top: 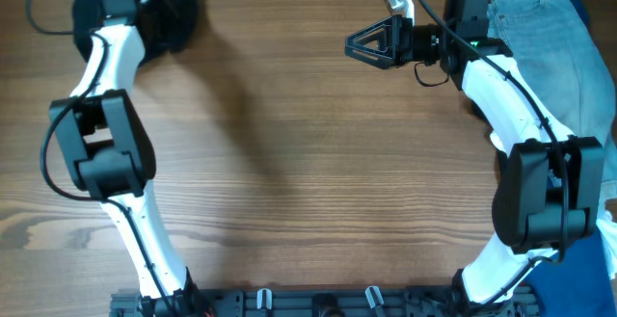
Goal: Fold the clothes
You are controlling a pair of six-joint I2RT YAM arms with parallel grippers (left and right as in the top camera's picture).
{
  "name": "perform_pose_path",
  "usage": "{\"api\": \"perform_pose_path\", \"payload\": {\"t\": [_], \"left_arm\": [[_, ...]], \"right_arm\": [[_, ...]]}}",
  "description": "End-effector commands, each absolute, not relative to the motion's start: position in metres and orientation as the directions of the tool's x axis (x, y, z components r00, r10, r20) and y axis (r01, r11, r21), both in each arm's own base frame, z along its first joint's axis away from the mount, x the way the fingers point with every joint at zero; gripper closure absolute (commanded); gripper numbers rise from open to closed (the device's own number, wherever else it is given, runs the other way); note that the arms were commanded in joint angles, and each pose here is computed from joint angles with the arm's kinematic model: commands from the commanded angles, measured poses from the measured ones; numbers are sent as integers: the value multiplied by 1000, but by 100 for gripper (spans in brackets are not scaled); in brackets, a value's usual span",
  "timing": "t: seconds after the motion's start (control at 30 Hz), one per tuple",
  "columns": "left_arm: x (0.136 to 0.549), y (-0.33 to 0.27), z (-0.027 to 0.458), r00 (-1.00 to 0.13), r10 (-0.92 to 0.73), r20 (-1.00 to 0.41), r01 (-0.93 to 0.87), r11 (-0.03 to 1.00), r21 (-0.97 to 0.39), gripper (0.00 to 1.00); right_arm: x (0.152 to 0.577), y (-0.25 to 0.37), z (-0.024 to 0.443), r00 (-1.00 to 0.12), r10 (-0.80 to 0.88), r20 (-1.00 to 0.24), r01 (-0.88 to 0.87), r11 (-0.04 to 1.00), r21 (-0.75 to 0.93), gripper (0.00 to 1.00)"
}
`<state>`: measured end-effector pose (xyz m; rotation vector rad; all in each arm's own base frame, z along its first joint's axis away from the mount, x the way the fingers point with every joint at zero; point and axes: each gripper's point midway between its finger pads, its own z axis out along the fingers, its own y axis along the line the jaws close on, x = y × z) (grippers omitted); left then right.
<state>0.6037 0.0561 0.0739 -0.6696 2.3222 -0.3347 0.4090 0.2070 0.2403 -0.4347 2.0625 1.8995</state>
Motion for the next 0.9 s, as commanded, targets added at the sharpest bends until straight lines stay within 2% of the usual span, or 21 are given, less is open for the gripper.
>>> {"api": "perform_pose_path", "payload": {"t": [0.0, 0.17, 0.23, 0.3, 0.33, 0.37, 0.43, 0.57, 0.63, 0.7, 0.77, 0.87], "left_arm": [[585, -17, 60, -743, -563, -362, -333, 780, -530, 96], [556, -67, 56, -800, -562, -210, -383, 747, -543, 96], [545, -90, 63, -833, -534, -148, -360, 725, -588, 96], [533, -101, 67, -819, -573, -37, -435, 660, -612, 96], [522, -108, 68, -800, -597, 67, -503, 604, -619, 96], [510, -117, 72, -782, -596, 182, -557, 539, -632, 96], [496, -132, 84, -778, -543, 315, -590, 461, -663, 96], [473, -140, 92, -748, -482, 457, -652, 405, -641, 96], [474, -131, 88, -771, -487, 410, -622, 441, -647, 96], [475, -111, 72, -763, -546, 345, -629, 508, -588, 96], [478, -90, 57, -768, -593, 241, -618, 589, -520, 96], [489, -49, 39, -793, -608, 13, -569, 734, -369, 96]], "right_arm": [[400, 209, 252, -884, -32, -466, -467, 56, 883, 0], [399, 209, 251, -879, -34, -476, -477, 56, 877, 0], [399, 209, 251, -882, -34, -471, -472, 56, 880, 0], [398, 209, 249, -889, -35, -457, -459, 58, 887, 0], [398, 208, 249, -891, -35, -453, -454, 59, 889, 0], [398, 208, 249, -891, -35, -453, -455, 58, 889, 0], [398, 208, 249, -891, -33, -453, -454, 62, 889, 0], [399, 208, 248, -891, -32, -453, -454, 65, 889, 0], [399, 208, 248, -892, -31, -452, -453, 66, 889, 0], [399, 208, 248, -893, -32, -450, -451, 65, 890, 0], [399, 208, 247, -894, -31, -447, -448, 65, 892, 0], [399, 208, 247, -899, -31, -437, -438, 66, 896, 0]]}}
